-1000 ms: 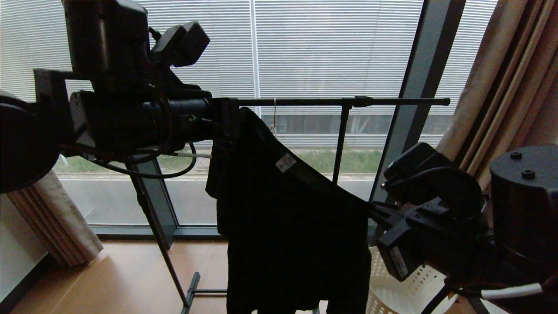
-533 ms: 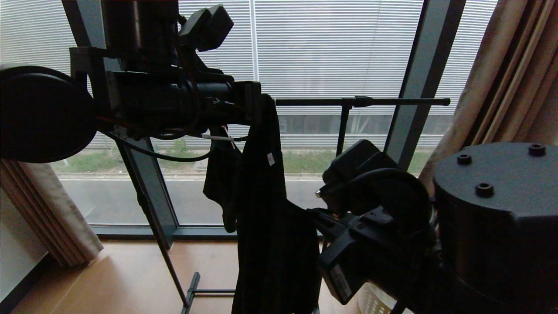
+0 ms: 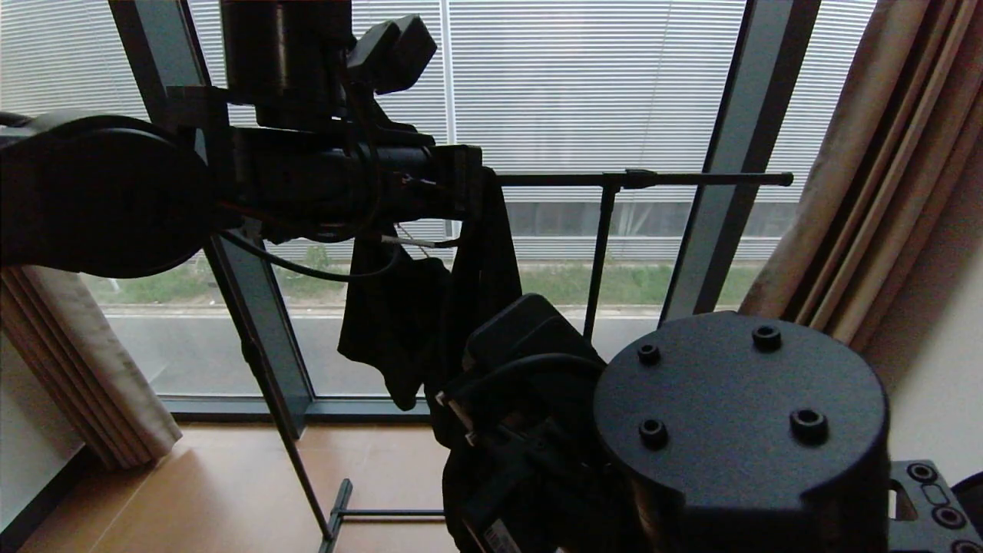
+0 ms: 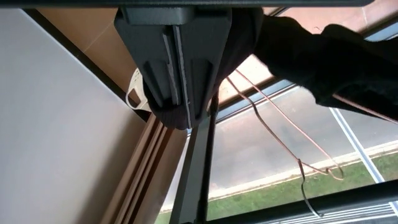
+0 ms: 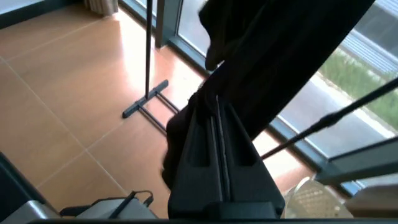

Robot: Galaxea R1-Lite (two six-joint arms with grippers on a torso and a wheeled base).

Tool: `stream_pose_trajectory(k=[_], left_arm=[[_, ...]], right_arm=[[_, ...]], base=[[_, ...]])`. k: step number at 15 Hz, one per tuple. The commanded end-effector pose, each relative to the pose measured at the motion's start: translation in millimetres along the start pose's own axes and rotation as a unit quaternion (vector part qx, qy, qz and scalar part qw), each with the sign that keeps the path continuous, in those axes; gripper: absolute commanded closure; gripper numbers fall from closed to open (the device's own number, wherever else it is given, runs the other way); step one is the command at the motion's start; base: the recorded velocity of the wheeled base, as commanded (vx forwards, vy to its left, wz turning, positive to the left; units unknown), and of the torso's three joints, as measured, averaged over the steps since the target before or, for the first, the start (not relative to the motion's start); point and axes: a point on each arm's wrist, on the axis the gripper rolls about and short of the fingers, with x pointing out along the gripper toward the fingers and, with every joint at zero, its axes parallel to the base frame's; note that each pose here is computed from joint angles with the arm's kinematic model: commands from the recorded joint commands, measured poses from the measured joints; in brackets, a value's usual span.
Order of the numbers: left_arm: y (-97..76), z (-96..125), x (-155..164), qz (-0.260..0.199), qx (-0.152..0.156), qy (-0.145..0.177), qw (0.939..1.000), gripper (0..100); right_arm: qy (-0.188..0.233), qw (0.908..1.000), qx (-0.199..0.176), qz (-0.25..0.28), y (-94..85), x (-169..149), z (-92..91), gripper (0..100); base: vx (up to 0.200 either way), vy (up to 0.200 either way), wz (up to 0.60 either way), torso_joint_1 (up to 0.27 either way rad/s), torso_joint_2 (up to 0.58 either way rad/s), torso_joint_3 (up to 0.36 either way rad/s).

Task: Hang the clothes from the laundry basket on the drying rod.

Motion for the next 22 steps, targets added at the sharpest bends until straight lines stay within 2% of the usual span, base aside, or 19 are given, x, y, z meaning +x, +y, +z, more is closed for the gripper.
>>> stream_pose_trajectory(k=[1,2,3,4,5,6,7,9,11,13,14,17,22], left_arm=[[1.3,-2.6,0.0,0.003,-0.001,0.006,1.0000,100],[2.0,-2.4,-4.3,0.005,-0.002,0.012,0.9999,100],[2.7,1.6,-20.5,0.010,-0.003,0.026,0.9996,100],[6.1,2.7,-31.6,0.018,-0.006,0.038,0.9991,100],[6.4,0.4,-39.8,0.021,-0.003,0.052,0.9984,100],[6.3,0.3,-40.3,0.021,-0.003,0.052,0.9984,100],[6.6,-7.0,-54.1,0.025,0.010,0.074,0.9969,100],[5.5,-19.2,-71.7,0.026,0.029,0.103,0.9939,100],[3.7,-27.8,-81.1,0.026,0.028,0.124,0.9915,100],[-1.3,-39.8,-85.5,0.025,0.028,0.159,0.9866,100],[-6.9,-48.6,-86.1,0.021,0.029,0.185,0.9821,100],[-25.0,-60.9,-87.1,0.005,-0.005,0.224,0.9746,100],[-44.3,-72.7,-79.2,-0.012,-0.044,0.258,0.9650,100]], right_arm=[[-0.001,0.9996,0.017,-0.023,-23.0,-7.6,-0.9,100],[-0.001,0.9988,0.027,-0.042,-38.3,-11.2,-2.7,100],[0.000,0.9964,0.042,-0.074,-63.6,-18.4,-7.4,100],[0.000,0.9941,0.052,-0.094,-77.9,-20.9,-8.5,100],[-0.001,0.9915,0.062,-0.114,-89.7,-19.1,-7.5,100],[-0.001,0.9913,0.063,-0.116,-90.5,-18.9,-7.5,100],[-0.001,0.9858,0.078,-0.148,-107.7,-8.3,-3.0,100],[-0.002,0.9822,0.090,-0.165,-117.4,18.3,9.0,100],[-0.009,0.9815,0.095,-0.166,-116.5,40.6,21.9,100],[-0.021,0.9810,0.099,-0.166,-112.9,63.5,36.7,100],[-0.027,0.9806,0.101,-0.166,-110.8,76.3,43.7,100],[-0.027,0.9808,0.101,-0.164,-106.1,95.8,50.6,100],[-0.037,0.9819,0.102,-0.155,-98.4,98.9,55.8,100]], base=[[0.000,0.000,0.00,0.000,0.00,0.000],[0.000,0.000,0.00,0.000,0.00,0.000],[0.000,0.000,0.00,0.000,0.00,0.000],[0.000,0.000,0.00,0.000,0.00,0.000],[0.000,0.000,0.00,0.000,0.00,0.000],[0.000,0.000,0.00,0.000,0.00,0.000],[0.000,0.000,0.00,0.000,0.00,0.000],[0.000,0.000,0.00,0.000,0.00,0.000],[0.000,0.000,0.00,0.000,0.00,0.000],[0.000,0.000,0.00,0.000,0.00,0.000],[0.000,0.000,0.00,0.000,0.00,0.000],[0.000,0.000,0.00,0.000,0.00,0.000],[0.000,0.000,0.00,0.000,0.00,0.000]])
